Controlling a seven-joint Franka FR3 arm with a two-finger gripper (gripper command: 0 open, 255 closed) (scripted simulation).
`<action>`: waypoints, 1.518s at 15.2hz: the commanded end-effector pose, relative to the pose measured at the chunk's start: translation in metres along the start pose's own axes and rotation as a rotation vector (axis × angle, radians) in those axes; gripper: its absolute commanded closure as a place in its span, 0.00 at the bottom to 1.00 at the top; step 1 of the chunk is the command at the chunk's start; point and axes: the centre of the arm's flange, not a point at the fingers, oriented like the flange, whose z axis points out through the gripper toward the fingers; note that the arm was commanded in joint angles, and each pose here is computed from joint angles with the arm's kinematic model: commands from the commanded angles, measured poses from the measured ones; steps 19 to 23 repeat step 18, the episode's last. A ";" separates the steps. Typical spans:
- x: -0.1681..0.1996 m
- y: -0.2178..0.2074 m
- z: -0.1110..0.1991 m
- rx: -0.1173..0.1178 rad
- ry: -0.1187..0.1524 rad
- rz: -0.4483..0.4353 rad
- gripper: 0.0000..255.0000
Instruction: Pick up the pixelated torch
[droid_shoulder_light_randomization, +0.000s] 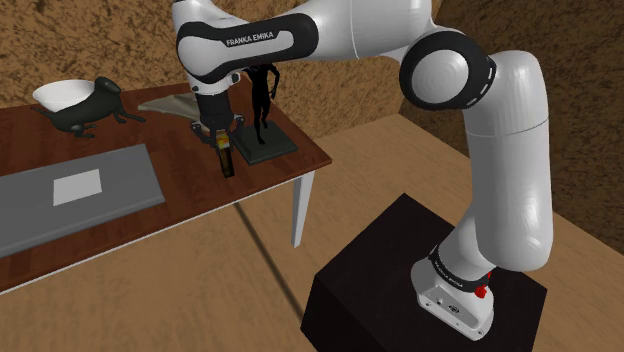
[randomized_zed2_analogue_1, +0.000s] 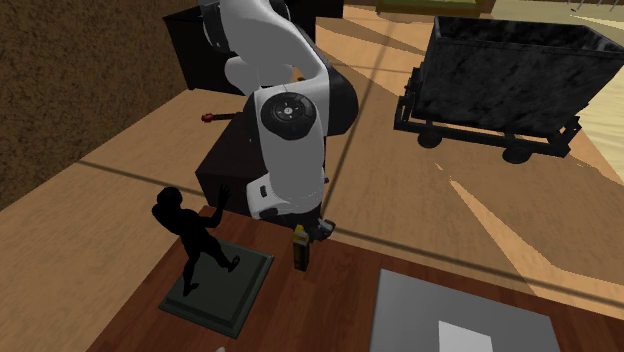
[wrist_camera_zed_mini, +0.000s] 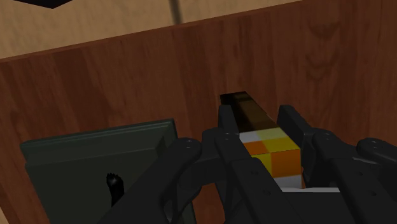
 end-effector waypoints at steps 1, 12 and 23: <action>0.000 0.001 0.001 -0.001 -0.001 0.000 1.00; -0.009 0.003 -0.057 -0.001 -0.001 0.000 1.00; -0.013 0.004 -0.078 -0.001 -0.001 0.000 1.00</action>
